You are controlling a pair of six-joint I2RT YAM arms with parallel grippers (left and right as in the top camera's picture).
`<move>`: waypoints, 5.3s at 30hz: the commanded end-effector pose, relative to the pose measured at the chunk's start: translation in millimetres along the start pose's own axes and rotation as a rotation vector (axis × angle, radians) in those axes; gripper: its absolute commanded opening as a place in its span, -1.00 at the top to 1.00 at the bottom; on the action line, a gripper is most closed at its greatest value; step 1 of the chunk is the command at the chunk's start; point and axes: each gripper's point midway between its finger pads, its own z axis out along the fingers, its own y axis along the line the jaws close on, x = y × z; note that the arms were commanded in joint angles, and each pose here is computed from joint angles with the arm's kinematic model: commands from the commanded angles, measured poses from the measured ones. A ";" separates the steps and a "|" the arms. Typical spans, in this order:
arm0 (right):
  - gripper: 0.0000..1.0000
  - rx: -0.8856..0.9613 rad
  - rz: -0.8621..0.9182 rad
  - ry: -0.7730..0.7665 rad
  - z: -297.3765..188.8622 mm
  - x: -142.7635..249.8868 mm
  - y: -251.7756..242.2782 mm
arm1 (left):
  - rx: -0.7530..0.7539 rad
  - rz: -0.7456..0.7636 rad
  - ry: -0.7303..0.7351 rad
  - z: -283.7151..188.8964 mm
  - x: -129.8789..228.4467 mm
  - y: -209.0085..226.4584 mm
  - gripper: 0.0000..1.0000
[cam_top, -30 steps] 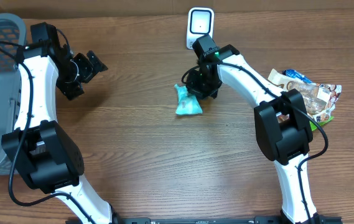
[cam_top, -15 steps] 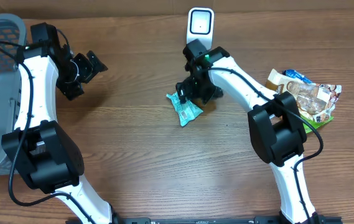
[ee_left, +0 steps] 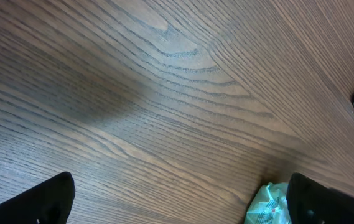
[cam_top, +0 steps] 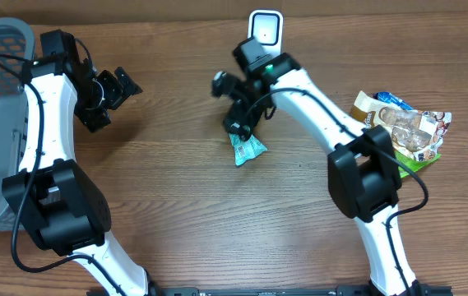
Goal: Scan the item barcode
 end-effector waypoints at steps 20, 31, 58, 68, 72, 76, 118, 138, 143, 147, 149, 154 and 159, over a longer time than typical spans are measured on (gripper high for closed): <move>0.55 -0.008 0.255 0.029 37.6 27.5 -32.3 | -0.003 -0.006 -0.021 -5.8 -3.0 -2.1 -1.00; 0.81 0.035 1.523 0.142 23.7 69.8 -43.4 | -0.003 -0.006 -0.021 -5.8 -3.0 -2.1 -1.00; -0.13 -0.434 1.152 0.066 38.6 77.8 -2.5 | -0.003 -0.006 -0.021 -5.8 -3.0 -2.1 -1.00; 0.05 -0.525 1.180 0.080 33.3 71.8 13.0 | -0.003 -0.006 -0.021 -5.8 -3.0 -2.1 -0.99; -0.43 -0.532 1.266 0.148 24.6 94.1 10.6 | -0.003 -0.006 -0.022 -5.9 -3.0 -2.2 -0.99; -0.36 -0.529 1.289 0.204 26.3 102.3 20.7 | -0.003 -0.006 -0.021 -5.8 -3.0 -2.1 -1.00; 0.93 1.206 0.871 -0.270 -211.3 66.0 -126.9 | -0.003 -0.006 -0.021 -5.8 -3.0 -2.1 -1.00; 0.93 1.440 0.168 -0.151 -161.5 -16.7 -180.0 | -0.003 -0.006 -0.022 -5.9 -3.0 -2.2 -0.99; 0.92 1.443 0.065 -0.123 -138.8 -25.6 -180.8 | -0.003 -0.006 -0.022 -5.9 -3.0 -2.2 -0.99; 0.92 1.470 0.064 -0.173 -141.4 -34.0 -180.7 | -0.003 -0.006 -0.021 -5.8 -3.0 -2.1 -1.00; 0.93 1.488 0.048 -0.194 -145.5 -39.5 -180.6 | -0.003 -0.006 -0.021 -5.8 -3.0 -2.1 -1.00; 0.92 1.461 0.008 -0.239 -139.5 -49.0 -180.0 | -0.003 -0.006 -0.022 -5.9 -3.0 -2.2 -0.99; 0.92 1.451 -0.027 -0.233 -127.2 -49.5 -182.3 | -0.003 -0.006 -0.021 -5.8 -3.0 -2.1 -1.00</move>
